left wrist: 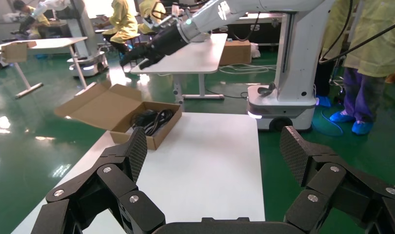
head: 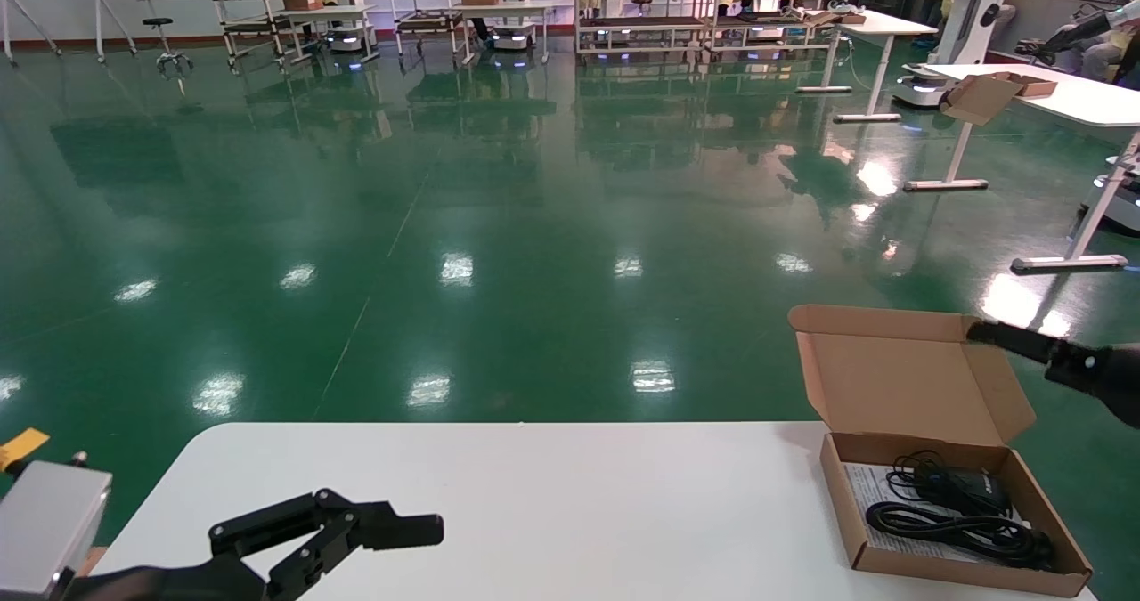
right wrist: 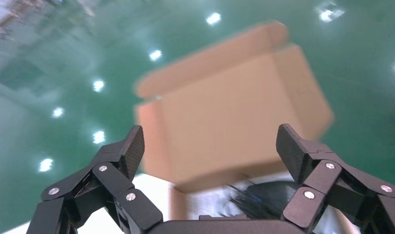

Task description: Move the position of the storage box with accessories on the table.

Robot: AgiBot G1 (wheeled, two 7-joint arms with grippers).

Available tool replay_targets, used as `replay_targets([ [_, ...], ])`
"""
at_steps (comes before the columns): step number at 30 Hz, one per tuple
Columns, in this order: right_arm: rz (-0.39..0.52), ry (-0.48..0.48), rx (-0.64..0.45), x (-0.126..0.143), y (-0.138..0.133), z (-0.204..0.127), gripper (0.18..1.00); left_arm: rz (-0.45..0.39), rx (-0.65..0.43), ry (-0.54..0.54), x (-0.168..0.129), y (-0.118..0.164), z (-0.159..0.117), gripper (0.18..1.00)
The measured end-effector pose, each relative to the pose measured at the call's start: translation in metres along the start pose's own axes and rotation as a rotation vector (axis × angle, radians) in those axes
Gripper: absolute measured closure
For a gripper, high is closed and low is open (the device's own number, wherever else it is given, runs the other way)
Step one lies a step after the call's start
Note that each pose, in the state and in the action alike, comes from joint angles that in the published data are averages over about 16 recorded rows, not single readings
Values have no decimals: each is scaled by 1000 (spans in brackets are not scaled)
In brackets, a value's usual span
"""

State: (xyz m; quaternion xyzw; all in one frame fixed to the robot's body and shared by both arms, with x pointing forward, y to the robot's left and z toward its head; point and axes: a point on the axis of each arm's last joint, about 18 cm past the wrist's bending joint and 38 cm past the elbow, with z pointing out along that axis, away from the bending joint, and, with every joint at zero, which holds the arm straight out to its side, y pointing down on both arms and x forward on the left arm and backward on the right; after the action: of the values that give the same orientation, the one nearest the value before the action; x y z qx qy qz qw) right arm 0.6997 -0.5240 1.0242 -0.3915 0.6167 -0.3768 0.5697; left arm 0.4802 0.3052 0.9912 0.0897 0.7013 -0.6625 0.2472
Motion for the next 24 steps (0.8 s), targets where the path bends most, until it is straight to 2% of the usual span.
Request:
replay_targets([
  [6, 37, -34, 2, -8, -4, -1, 185, 0, 0, 0, 0, 0, 0, 184],
  [14, 2, -57, -11, -11, 4, 1, 178, 0, 0, 0, 0, 0, 0, 184],
  [19, -29, -127, -29, -23, 14, 2, 178, 0, 0, 0, 0, 0, 0, 184],
  [24, -69, -240, -49, -42, 27, 0, 178, 0, 0, 0, 0, 0, 0, 184],
])
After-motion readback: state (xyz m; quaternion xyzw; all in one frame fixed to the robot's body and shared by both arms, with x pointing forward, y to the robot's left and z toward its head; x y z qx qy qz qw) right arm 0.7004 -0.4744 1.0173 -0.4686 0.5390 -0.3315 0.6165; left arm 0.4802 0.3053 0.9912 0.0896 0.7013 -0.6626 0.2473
